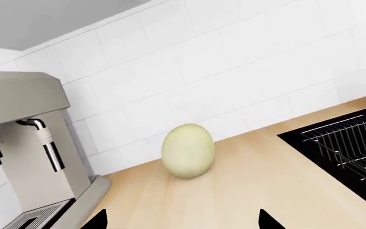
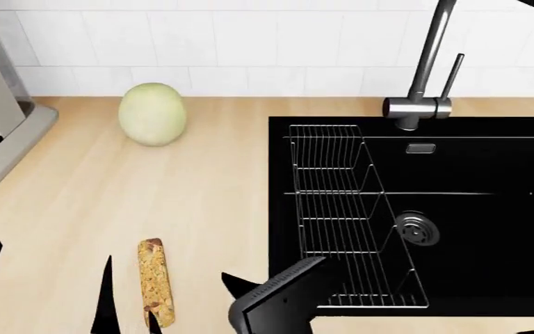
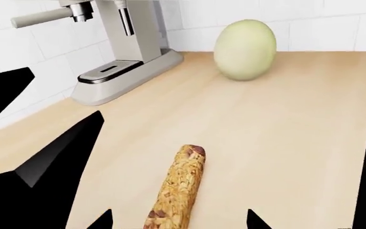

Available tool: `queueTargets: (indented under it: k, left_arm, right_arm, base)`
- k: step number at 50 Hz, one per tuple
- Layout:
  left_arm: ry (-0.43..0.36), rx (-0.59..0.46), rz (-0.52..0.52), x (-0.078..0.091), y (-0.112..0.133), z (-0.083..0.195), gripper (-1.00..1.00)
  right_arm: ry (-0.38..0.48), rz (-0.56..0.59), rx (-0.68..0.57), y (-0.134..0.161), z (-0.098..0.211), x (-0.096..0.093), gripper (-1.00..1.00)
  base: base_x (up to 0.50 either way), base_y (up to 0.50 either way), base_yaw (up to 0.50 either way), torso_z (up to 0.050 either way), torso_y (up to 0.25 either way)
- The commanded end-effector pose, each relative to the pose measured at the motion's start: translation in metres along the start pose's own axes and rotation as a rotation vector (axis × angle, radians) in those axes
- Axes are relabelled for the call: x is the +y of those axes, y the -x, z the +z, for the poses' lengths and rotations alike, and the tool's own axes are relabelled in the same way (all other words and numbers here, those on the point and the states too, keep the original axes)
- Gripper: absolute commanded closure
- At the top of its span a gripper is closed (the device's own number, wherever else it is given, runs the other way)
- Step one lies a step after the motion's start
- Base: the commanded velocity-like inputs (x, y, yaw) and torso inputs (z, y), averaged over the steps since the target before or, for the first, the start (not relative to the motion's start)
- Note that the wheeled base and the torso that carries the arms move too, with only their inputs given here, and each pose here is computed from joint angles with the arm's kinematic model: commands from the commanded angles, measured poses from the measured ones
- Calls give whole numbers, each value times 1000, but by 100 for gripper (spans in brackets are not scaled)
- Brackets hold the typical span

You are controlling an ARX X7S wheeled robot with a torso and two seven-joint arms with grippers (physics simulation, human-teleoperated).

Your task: Pick the jam and bar from the counter and place them in the cabinets closest to them.

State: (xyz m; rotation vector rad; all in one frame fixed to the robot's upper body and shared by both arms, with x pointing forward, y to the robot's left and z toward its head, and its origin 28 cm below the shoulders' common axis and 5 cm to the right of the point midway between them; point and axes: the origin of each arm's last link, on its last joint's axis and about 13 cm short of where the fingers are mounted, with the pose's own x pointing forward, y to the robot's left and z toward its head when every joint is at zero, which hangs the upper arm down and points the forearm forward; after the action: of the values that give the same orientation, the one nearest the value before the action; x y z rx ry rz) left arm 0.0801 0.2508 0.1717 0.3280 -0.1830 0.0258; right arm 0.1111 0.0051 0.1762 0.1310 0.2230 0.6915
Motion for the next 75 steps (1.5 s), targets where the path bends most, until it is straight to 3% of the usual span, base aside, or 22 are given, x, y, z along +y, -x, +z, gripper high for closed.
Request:
queueTargets:
  k: [1,18,27,38,50,75]
  left_arm:
    - [6,2,2,-1,0,0,-100]
    - [14,0,1,-2,1,0,-100]
    - [19,0,3,-1,2,0,-100]
    - [20,-4,2,-1,1,0,-100]
    - [24,-11,-3,-2,0,0,-100]
    - [33,-12,-5,-4,1,0,-100]
  right_arm:
    - [-18,71,26,-2,6,17,-100]
    - [-8,42,40,-25,14,22,-100]
    - [-12,-21,46,-40,19,16,-100]
    - [-38,-106,177,-53,16,14,-100]
    - [-123,-49,390,-49,6,23,-100]
    - [-74,-80,425,-76,2,14,-100]
  base:
    - [0,0,0,0,0]
    - [0,0,0,0,0]
    - [0,0,0,0,0]
    - [0,0,0,0,0]
    - [0,0,0,0,0]
    - [0,0,0,0,0]
